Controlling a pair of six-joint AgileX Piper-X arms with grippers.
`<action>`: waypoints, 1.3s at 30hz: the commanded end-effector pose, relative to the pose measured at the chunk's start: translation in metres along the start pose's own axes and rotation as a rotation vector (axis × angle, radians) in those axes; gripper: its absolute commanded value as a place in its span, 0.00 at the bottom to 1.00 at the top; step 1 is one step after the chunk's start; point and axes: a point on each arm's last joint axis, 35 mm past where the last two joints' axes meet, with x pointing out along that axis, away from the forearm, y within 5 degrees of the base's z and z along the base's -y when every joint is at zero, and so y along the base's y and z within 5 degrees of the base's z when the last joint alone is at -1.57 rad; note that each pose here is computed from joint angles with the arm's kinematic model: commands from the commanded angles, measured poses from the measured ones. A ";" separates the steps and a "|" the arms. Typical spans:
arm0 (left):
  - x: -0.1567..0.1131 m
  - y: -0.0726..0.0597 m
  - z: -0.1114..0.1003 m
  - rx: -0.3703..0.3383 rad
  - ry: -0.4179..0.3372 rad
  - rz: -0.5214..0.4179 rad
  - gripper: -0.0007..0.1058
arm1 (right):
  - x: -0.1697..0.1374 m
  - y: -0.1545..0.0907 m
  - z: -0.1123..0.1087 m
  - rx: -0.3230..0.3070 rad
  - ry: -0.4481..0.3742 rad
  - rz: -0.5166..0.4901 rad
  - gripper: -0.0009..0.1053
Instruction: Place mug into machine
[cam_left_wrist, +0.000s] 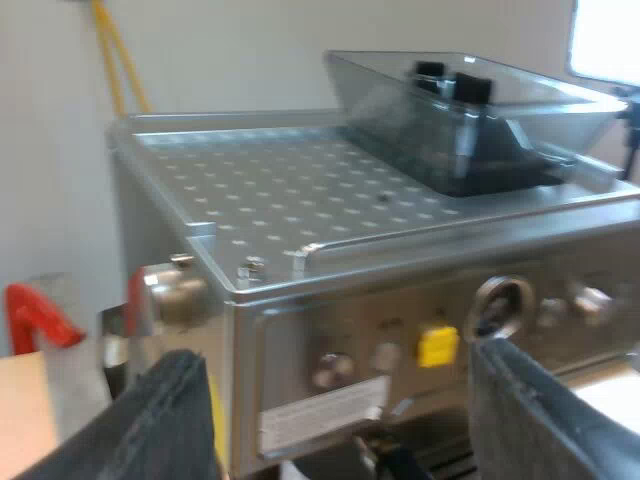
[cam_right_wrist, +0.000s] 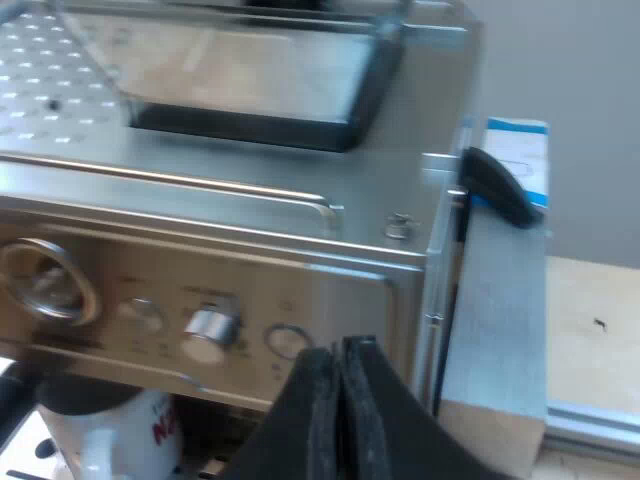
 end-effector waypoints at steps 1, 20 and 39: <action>0.009 0.003 0.011 -0.026 0.026 0.085 0.56 | -0.001 -0.017 -0.003 0.014 0.014 -0.006 0.01; 0.027 0.012 0.053 0.035 -0.024 0.285 0.56 | 0.012 -0.105 -0.042 0.199 0.219 -0.142 0.47; -0.036 -0.015 0.034 0.161 0.018 0.298 0.56 | -0.041 -0.114 -0.045 0.214 0.169 -0.221 0.47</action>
